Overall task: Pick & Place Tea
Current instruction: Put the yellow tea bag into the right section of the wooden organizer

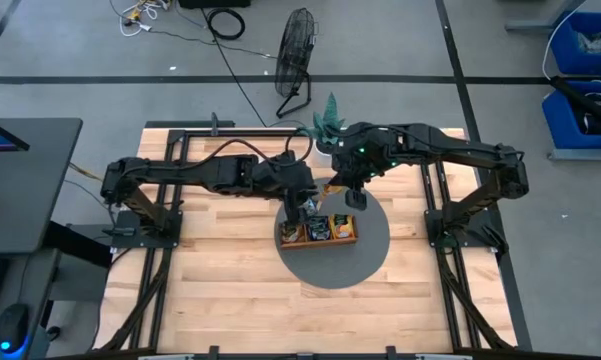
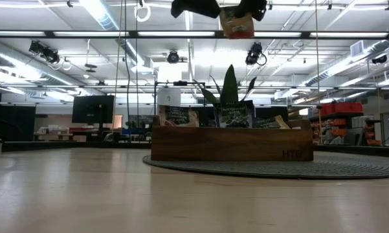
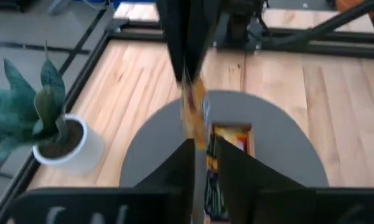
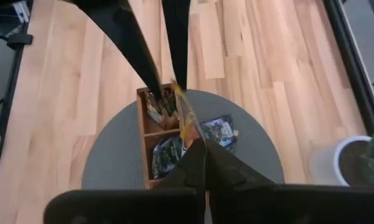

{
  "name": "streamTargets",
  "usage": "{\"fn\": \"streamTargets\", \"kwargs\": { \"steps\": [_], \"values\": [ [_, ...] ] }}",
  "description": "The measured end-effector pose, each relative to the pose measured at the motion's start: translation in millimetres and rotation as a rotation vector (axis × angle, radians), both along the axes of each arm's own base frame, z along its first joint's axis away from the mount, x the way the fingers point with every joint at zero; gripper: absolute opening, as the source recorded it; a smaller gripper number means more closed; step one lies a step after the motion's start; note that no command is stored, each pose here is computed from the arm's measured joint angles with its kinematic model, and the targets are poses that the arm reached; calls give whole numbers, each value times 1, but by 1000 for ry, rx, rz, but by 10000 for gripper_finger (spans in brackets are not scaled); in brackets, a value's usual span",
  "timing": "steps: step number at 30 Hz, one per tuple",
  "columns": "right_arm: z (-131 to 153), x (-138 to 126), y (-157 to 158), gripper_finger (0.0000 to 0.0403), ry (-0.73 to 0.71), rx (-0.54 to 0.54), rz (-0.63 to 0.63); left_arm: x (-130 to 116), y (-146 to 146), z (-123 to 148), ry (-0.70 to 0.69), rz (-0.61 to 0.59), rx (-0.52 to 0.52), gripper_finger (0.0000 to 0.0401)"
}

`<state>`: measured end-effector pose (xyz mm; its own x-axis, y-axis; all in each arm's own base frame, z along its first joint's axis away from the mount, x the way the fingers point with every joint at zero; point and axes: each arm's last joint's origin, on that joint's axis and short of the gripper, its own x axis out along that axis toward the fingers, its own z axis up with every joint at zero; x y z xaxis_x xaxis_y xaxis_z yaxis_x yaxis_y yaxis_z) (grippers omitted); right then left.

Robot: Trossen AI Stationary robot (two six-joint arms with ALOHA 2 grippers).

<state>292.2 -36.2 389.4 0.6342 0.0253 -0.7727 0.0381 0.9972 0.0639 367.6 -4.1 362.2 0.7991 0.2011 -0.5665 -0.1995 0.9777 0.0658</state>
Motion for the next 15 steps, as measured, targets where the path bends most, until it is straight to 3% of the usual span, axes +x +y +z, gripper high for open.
{"fn": "streamTargets", "kwargs": {
  "steps": [7, 15],
  "values": [
    [0, -18, 2, 1, -18, 34, -46, -18, 2, -3, 120, 122, -13, 127],
    [-50, -43, 20, 0, -131, 157, -122, -21, -1, -4, 135, 165, -8, 137]
  ]
}}
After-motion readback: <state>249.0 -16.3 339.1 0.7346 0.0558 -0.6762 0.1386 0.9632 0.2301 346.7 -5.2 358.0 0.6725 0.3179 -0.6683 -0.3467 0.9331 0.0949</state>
